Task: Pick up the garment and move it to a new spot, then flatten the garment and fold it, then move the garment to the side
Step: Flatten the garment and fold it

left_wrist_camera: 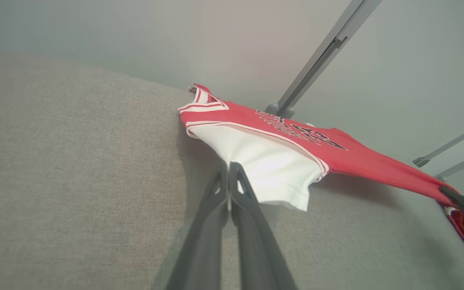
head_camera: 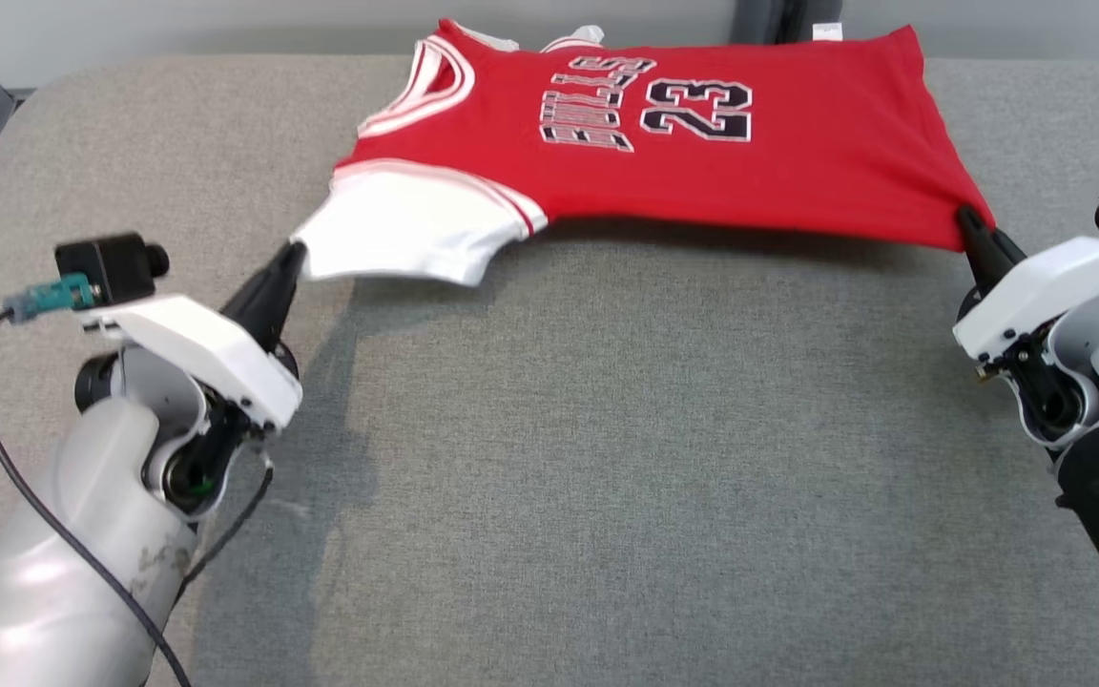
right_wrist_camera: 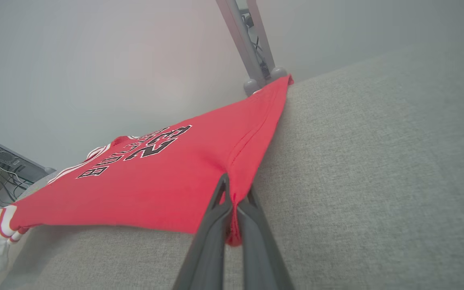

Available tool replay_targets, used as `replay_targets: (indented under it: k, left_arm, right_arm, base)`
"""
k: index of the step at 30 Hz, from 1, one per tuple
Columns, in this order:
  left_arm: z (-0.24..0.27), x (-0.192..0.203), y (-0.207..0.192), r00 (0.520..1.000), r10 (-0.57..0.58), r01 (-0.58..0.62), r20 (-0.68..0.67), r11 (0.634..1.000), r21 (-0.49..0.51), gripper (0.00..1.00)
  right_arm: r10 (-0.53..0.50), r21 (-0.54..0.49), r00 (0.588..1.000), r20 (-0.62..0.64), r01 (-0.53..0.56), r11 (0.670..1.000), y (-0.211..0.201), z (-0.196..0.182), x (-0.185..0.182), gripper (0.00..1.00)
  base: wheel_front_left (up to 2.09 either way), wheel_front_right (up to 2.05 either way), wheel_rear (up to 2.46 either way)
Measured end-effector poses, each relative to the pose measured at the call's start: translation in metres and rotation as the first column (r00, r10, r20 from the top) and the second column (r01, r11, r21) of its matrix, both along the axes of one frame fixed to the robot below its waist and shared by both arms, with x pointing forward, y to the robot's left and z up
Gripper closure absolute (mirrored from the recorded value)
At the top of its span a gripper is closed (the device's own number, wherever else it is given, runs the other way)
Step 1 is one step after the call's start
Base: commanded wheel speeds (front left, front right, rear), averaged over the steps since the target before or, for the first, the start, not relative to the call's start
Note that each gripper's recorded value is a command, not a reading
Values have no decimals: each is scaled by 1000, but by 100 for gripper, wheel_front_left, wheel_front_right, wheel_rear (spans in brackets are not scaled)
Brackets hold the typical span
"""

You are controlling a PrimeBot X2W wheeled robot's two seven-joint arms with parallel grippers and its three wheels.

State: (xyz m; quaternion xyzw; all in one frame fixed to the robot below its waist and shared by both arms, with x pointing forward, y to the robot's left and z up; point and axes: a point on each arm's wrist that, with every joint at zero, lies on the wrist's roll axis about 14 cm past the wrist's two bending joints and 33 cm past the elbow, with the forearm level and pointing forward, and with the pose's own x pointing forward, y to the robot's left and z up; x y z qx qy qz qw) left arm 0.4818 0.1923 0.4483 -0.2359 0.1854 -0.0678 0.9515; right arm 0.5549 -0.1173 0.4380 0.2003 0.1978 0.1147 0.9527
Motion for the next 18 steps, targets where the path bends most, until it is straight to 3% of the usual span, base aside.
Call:
replay_targets:
  k: [18]
  left_arm:
    - [-20, -78, -21, 978, -172, 173, -122, 985, 0, 100]
  right_arm:
    - [-13, 7, 1000, -24, 13, 1000, -10, -2, -31, 100]
  base:
    - [0, 0, 0]
